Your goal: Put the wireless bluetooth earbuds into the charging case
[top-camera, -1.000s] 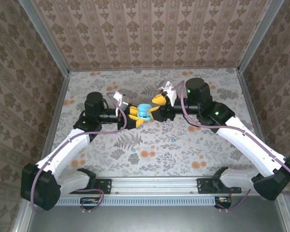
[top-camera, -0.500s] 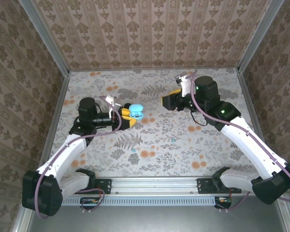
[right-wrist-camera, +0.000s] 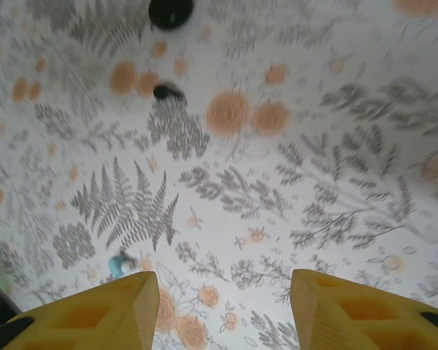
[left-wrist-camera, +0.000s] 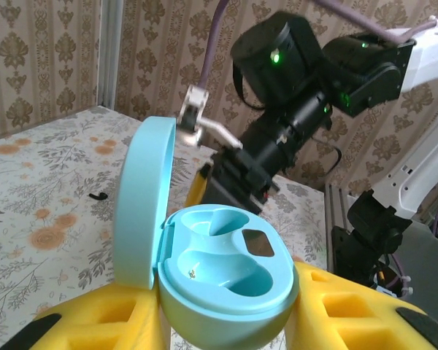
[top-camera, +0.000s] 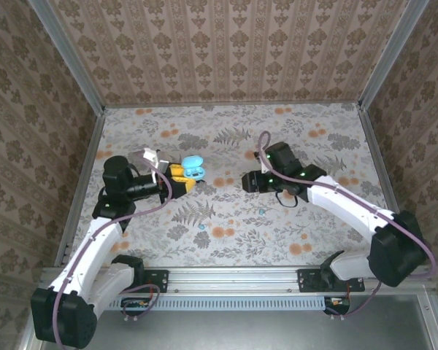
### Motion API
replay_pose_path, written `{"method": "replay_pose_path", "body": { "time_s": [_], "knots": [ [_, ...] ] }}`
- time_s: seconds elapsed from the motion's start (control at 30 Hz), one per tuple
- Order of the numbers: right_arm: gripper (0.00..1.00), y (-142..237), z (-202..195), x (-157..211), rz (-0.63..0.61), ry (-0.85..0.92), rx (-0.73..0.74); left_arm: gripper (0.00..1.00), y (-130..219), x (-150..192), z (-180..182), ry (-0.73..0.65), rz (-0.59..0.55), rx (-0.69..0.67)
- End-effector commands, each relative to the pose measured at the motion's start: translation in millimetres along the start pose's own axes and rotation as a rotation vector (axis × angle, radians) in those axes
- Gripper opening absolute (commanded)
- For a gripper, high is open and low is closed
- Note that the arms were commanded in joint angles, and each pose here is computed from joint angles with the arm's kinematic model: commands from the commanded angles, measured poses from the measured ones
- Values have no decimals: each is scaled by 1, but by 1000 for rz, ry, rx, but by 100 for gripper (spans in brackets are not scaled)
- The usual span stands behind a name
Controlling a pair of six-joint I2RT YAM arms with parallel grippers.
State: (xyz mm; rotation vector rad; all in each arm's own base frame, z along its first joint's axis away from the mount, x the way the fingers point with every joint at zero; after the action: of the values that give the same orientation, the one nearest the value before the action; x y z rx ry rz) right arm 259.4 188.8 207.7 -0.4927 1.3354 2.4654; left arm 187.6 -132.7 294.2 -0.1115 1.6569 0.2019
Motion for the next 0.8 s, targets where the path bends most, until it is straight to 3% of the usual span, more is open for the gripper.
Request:
{"method": "replay_pose_path", "body": {
  "time_s": [0.0, 0.27, 0.77],
  "knots": [
    [51, -26, 3, 14, 50, 17, 43, 38, 5, -1, -3, -7, -2, -16],
    [48, -76, 29, 42, 179, 128, 106, 39, 21, -22, -16, -75, -14, -74],
    [44, -127, 94, 79, 314, 305, 108, 38, 42, -60, -44, -180, -45, -180]
  ]
}}
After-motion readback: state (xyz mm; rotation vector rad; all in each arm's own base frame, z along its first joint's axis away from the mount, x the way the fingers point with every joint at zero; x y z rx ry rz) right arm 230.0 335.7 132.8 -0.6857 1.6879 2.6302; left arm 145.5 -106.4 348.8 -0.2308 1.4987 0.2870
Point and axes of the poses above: each hand's point on the last joint's axis, 136 mm out from that joint toward the fingers, its own y axis back along the fingers, its own z axis along the line the jaws close on, x = y × z, the point moved 8 cm from there along y, back along the fingers, and after that the axes turned 10 degrees about -y, right-handed, at the moved point
